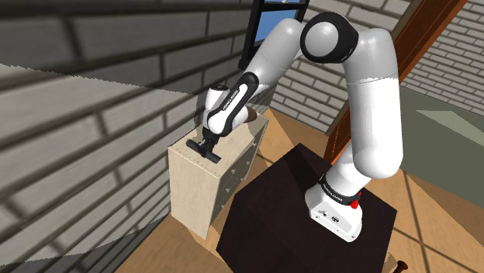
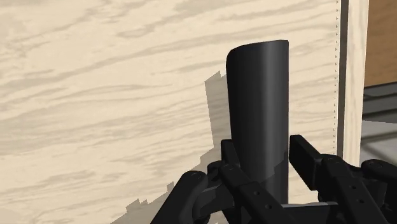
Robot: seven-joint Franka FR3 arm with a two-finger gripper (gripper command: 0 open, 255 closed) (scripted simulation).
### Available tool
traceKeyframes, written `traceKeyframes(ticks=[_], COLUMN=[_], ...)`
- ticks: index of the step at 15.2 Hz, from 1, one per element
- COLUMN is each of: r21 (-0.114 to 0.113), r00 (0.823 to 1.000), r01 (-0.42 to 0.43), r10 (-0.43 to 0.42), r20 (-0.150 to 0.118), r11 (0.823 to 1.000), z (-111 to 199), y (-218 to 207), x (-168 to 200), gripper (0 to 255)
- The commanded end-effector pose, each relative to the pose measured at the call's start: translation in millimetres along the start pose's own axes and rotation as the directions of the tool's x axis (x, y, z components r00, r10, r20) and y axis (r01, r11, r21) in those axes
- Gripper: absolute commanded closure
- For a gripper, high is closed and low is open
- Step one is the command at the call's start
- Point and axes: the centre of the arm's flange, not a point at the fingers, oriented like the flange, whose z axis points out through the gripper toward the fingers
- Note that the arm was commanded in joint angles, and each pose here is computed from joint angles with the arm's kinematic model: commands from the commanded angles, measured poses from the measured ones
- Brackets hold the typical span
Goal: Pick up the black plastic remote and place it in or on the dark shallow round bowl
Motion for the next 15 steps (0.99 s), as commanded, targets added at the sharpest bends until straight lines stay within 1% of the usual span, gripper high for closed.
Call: traceKeyframes(ticks=[1, 2, 15], r21=[0.002, 0.003, 0.003], r00=[1.000, 1.000, 1.000], r01=[0.006, 0.006, 0.006], r10=[-0.006, -0.006, -0.006], r20=[0.003, 0.003, 0.003], r11=[1.000, 1.000, 1.000], z=[3.1, 1.6, -66.8], y=[-3.8, -3.4, -8.8], x=[-1.3, -0.6, -1.1], gripper=[255, 255, 255])
